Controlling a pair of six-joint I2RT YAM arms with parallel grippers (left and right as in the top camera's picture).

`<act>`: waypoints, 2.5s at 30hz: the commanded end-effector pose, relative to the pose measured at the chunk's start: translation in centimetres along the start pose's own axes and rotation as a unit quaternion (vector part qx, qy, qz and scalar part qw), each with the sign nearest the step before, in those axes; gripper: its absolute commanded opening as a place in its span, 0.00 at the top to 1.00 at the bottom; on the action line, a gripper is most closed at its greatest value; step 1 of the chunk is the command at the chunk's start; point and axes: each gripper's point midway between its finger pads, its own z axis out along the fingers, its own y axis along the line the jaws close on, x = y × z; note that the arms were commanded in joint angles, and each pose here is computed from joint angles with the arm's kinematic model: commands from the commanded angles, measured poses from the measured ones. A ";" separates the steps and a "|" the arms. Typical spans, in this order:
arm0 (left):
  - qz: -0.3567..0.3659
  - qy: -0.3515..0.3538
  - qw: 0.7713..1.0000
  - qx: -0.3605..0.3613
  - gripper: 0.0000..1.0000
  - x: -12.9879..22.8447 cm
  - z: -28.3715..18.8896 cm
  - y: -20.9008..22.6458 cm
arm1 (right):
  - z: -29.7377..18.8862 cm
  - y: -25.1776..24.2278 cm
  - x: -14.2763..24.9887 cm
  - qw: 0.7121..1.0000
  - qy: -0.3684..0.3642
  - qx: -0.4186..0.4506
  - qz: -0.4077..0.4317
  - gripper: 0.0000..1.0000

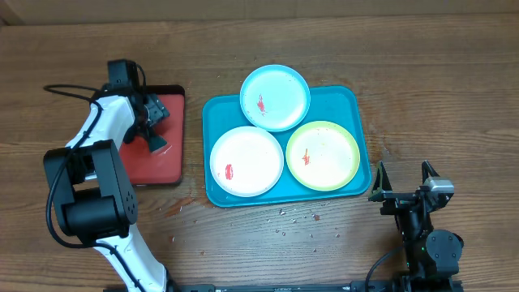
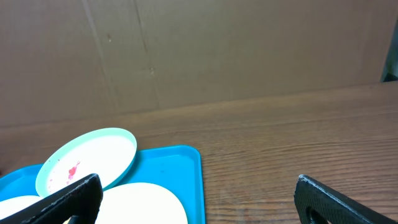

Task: Clean dirty plates on tray and stack at the side
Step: 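Lower the left gripper and grasp the green-and-pink sponge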

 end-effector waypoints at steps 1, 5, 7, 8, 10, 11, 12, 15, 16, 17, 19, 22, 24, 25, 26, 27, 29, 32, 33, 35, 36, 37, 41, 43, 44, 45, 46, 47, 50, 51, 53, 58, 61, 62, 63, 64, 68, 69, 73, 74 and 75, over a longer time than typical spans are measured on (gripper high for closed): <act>-0.002 0.033 0.999 0.012 0.32 1.8 1.0 0.1 | 0.0 0.0 0.3 1.000 0.000 0.000 0.002 0.00; -0.002 0.039 0.999 0.007 0.34 2.1 1.0 0.3 | 0.0 0.0 0.2 1.000 0.000 0.000 0.002 0.00; -0.004 0.040 0.999 0.004 0.27 2.2 1.1 0.5 | 0.0 0.0 0.2 1.000 0.000 0.000 0.002 0.00; -0.004 0.039 0.999 0.002 0.28 2.1 1.1 0.6 | 0.0 0.0 0.2 1.000 0.000 0.000 0.002 0.00; -0.004 0.037 0.999 0.002 0.47 2.1 1.3 0.6 | 0.0 0.0 0.3 1.000 0.000 0.000 0.002 0.00; -0.004 0.035 0.999 0.003 0.67 2.0 1.4 0.6 | 0.0 0.0 0.2 1.000 0.000 0.000 0.002 0.00; -0.003 0.037 0.999 0.002 0.84 2.1 1.5 0.6 | 0.0 0.0 0.3 1.000 0.000 0.000 0.002 0.00; -0.002 0.037 0.999 0.001 0.96 2.0 1.5 0.7 | 0.0 0.0 0.3 1.000 0.000 0.000 0.002 0.00; -0.003 0.035 0.999 0.001 0.96 1.9 1.5 0.7 | 0.0 0.0 0.2 1.000 0.000 0.000 0.002 0.00; -0.003 0.035 0.999 0.002 0.96 1.8 1.3 0.6 | 0.0 0.0 0.3 1.000 0.000 0.000 0.002 0.00; -0.003 0.039 0.999 0.000 0.92 1.6 0.8 0.6 | 0.0 0.0 0.3 1.000 0.000 0.000 0.002 0.00; -0.005 0.055 0.998 -0.009 0.19 1.3 -0.4 0.9 | 0.0 0.0 0.2 1.000 0.000 0.000 0.002 0.00; -0.006 0.074 0.997 -0.017 0.00 1.4 -1.4 1.2 | 0.0 0.0 0.2 1.000 0.000 0.000 0.002 0.00; -0.007 0.089 0.996 -0.017 0.00 1.7 -1.9 1.2 | 0.0 0.0 0.2 1.000 0.000 0.000 0.002 0.00; -0.007 0.105 0.994 -0.013 0.00 2.2 -2.3 1.1 | 0.0 0.0 0.3 1.000 0.000 0.000 0.002 0.00; -0.008 0.118 0.993 -0.007 0.00 2.8 -2.5 1.0 | 0.0 0.0 0.3 1.000 0.000 0.000 0.002 0.00; -0.011 0.153 0.988 0.008 0.00 4.3 -2.7 0.6 | 0.0 0.0 0.3 1.000 0.000 0.000 0.002 0.00; -0.008 0.173 0.985 0.007 0.00 6.0 -2.3 0.6 | 0.0 0.0 0.2 1.000 0.000 0.000 0.002 0.00; -0.005 0.175 0.985 0.006 0.00 6.4 -2.0 0.6 | 0.0 0.0 0.2 1.000 0.000 0.000 0.002 0.00; -0.001 0.181 0.984 0.004 0.04 7.5 -1.3 0.7 | 0.0 0.0 0.2 1.000 0.000 0.000 0.002 0.00; 0.001 0.183 0.983 0.003 0.07 8.1 -0.8 0.8 | 0.0 0.0 0.2 1.000 0.000 0.000 0.002 0.00; 0.002 0.183 0.983 0.003 0.10 8.6 -0.4 1.0 | 0.0 0.0 0.2 1.000 0.000 0.000 0.002 0.00; 0.002 0.166 0.986 0.004 0.63 9.4 1.5 1.5 | 0.0 0.0 0.2 1.000 0.000 0.000 0.002 0.00; 0.003 0.156 0.988 -0.004 0.95 9.2 1.8 1.9 | 0.0 0.0 0.3 1.000 0.000 0.000 0.002 0.00; 0.004 0.151 0.988 -0.010 0.96 9.0 1.9 2.1 | 0.0 0.0 0.2 1.000 0.000 0.000 0.002 0.00; 0.005 0.149 0.989 -0.013 0.96 9.0 1.9 2.2 | 0.0 0.0 0.2 1.000 0.000 0.000 0.002 0.00; 0.005 0.149 0.989 -0.014 0.96 8.9 1.9 2.2 | 0.0 0.0 0.2 1.000 0.000 0.000 0.002 0.00; 0.005 0.148 0.989 -0.013 0.96 8.9 1.9 2.2 | 0.0 0.0 0.2 1.000 0.000 0.000 0.002 0.00; 0.005 0.147 0.989 -0.012 0.58 8.8 1.9 2.1 | 0.0 0.0 0.2 1.000 0.000 0.000 0.002 0.00; 0.005 0.145 0.989 -0.012 0.20 8.7 1.9 2.1 | 0.0 0.0 0.2 1.000 0.000 0.000 0.002 0.00; 0.005 0.141 0.990 -0.009 0.00 8.6 2.0 2.0 | 0.0 0.0 0.2 1.000 0.000 0.000 0.002 0.00; 0.005 0.159 0.987 -0.017 0.00 8.9 1.3 2.2 | 0.0 0.0 0.2 1.000 0.000 0.000 0.002 0.00; 0.005 0.175 0.984 -0.023 0.00 9.2 0.6 2.3 | 0.0 0.0 0.2 1.000 0.000 0.000 0.002 0.00; 0.005 0.181 0.983 -0.020 0.00 9.4 0.4 2.2 | 0.0 0.0 0.3 1.000 0.000 0.000 0.002 0.00; 0.004 0.188 0.982 -0.016 0.06 9.6 0.3 2.1 | 0.0 0.0 0.3 1.000 0.000 0.000 0.002 0.00; 0.003 0.192 0.981 -0.014 0.21 9.8 0.2 2.0 | 0.0 0.0 0.2 1.000 0.000 0.000 0.002 0.00; 0.003 0.194 0.981 -0.013 0.78 9.9 0.2 2.0 | 0.0 0.0 0.3 1.000 0.000 0.000 0.002 0.00; 0.003 0.191 0.981 -0.015 0.90 9.8 0.3 2.1 | 0.0 0.0 0.2 1.000 0.000 0.000 0.002 0.00; 0.007 0.165 0.986 -0.030 0.85 8.7 0.6 2.5 | 0.0 0.0 0.2 1.000 0.000 0.000 0.002 0.00; 0.008 0.157 0.987 -0.036 0.63 8.4 0.7 2.7 | 0.0 0.0 0.2 1.000 0.000 0.000 0.002 0.00; 0.010 0.147 0.988 -0.042 0.34 8.0 0.8 2.9 | 0.0 0.0 0.3 1.000 0.000 0.000 0.002 0.00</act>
